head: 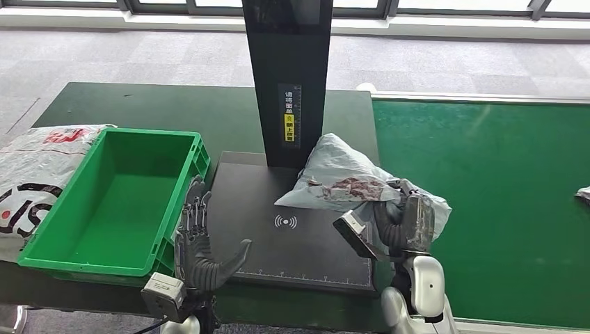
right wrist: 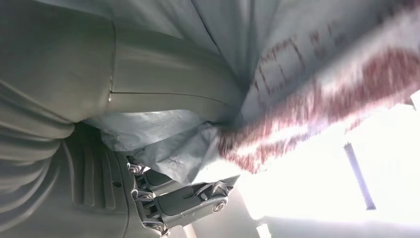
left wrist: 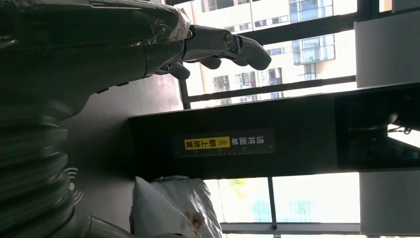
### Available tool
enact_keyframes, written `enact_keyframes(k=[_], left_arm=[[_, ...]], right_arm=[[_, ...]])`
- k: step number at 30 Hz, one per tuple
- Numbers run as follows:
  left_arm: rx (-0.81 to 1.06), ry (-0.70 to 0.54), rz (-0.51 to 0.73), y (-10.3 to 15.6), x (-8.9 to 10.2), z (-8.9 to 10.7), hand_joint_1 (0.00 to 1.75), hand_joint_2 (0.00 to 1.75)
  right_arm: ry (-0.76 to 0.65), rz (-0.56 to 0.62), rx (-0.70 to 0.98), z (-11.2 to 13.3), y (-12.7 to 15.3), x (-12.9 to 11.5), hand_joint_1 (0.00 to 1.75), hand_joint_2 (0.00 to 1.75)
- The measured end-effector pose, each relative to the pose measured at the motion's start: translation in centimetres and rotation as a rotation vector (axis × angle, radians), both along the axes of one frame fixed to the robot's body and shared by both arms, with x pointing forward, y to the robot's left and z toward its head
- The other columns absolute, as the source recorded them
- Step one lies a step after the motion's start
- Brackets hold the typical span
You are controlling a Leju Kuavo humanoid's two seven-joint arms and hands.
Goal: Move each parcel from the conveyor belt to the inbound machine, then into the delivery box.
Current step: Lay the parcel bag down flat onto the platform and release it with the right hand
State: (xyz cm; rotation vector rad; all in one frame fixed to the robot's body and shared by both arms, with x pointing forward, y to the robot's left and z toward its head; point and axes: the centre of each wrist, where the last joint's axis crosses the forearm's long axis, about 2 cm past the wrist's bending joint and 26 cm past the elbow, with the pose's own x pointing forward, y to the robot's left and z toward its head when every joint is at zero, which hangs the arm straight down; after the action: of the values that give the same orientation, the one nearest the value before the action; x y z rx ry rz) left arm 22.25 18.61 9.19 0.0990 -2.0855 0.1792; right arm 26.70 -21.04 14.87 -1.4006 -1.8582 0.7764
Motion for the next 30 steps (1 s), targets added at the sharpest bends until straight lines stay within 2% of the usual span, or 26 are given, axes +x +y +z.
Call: enact_keyframes(k=[5, 13, 23, 24, 27, 28, 30], left_arm=[[-0.001, 0.006, -0.002, 0.0, 0.0, -0.1, 0.00, 1.75], [-0.002, 0.012, -0.004, -0.2, 0.1, -0.3, 0.00, 1.75], [-0.006, 0.017, -0.014, -0.4, 0.2, -0.4, 0.00, 1.75], [-0.007, 0.018, -0.015, -0.4, 0.2, -0.5, 0.00, 1.75], [-0.010, 0.020, -0.015, -0.5, 0.2, -0.5, 0.00, 1.75], [-0.010, 0.020, -0.015, -0.6, 0.2, -0.5, 0.00, 1.75], [-0.009, 0.021, -0.014, -0.7, 0.3, -0.5, 0.00, 1.75]], right_arm=[[0.024, 0.069, 0.020, 0.0, 2.3, -0.2, 1.75, 1.75], [0.085, 0.137, 0.056, -1.0, 3.5, 0.5, 1.75, 1.75], [0.171, 0.195, 0.052, -3.5, 4.6, 0.9, 1.75, 1.75], [0.175, 0.199, 0.053, -3.6, 4.7, 0.9, 1.44, 1.75], [0.185, 0.212, 0.059, -4.2, 4.9, 0.9, 0.13, 1.75], [0.189, 0.215, 0.062, -4.4, 5.0, 1.0, 0.00, 1.75], [0.203, 0.220, 0.063, -4.8, 5.1, 1.1, 0.00, 1.75]])
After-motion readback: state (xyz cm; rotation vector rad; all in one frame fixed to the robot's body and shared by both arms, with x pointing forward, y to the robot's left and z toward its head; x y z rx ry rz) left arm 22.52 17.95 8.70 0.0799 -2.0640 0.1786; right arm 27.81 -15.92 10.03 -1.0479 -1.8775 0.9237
